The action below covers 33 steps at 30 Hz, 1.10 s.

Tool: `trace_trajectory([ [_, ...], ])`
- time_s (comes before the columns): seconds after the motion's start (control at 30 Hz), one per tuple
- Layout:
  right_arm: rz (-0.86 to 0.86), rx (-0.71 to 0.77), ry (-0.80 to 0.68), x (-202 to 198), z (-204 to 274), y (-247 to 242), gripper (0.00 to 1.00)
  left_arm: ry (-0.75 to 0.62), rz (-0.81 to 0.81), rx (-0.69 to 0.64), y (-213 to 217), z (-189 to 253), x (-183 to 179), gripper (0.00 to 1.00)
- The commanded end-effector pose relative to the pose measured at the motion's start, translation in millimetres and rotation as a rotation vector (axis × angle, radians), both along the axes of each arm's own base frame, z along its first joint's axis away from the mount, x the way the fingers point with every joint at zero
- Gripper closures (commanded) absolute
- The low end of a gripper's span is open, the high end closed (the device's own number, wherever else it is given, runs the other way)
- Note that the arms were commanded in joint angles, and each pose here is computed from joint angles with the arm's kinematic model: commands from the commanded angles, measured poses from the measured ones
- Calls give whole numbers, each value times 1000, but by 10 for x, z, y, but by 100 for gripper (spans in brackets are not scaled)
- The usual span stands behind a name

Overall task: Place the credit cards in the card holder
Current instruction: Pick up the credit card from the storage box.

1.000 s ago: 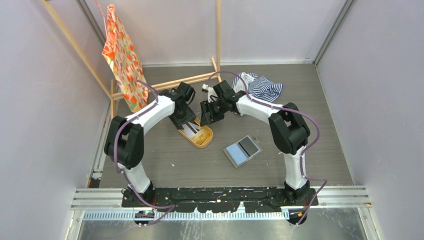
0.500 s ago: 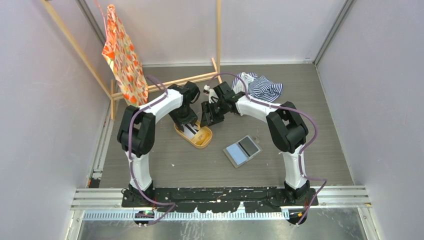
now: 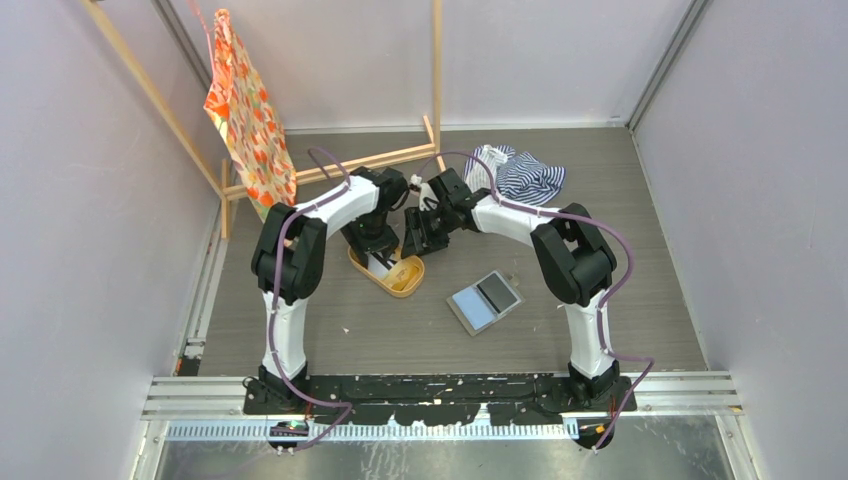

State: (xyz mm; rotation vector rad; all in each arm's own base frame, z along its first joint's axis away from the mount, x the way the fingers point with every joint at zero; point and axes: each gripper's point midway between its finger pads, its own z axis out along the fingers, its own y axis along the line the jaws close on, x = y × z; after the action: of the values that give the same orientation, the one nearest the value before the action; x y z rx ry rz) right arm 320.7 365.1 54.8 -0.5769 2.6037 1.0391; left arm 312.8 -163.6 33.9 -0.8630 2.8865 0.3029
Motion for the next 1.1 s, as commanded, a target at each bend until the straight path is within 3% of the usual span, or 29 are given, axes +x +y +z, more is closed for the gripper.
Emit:
trace_trajectory([
  [0.0,9,62,-30,4,188,105,47,-26,15,31,55,83,17,41],
  [0.4,17,70,-28,-19,202,118,47,16,39,91,108,-79,29,33],
  [0.6,19,71,-27,-26,200,121,47,64,35,98,108,-200,-41,34],
  [1.07,25,70,-31,-29,201,118,47,36,7,87,92,-166,62,32],
])
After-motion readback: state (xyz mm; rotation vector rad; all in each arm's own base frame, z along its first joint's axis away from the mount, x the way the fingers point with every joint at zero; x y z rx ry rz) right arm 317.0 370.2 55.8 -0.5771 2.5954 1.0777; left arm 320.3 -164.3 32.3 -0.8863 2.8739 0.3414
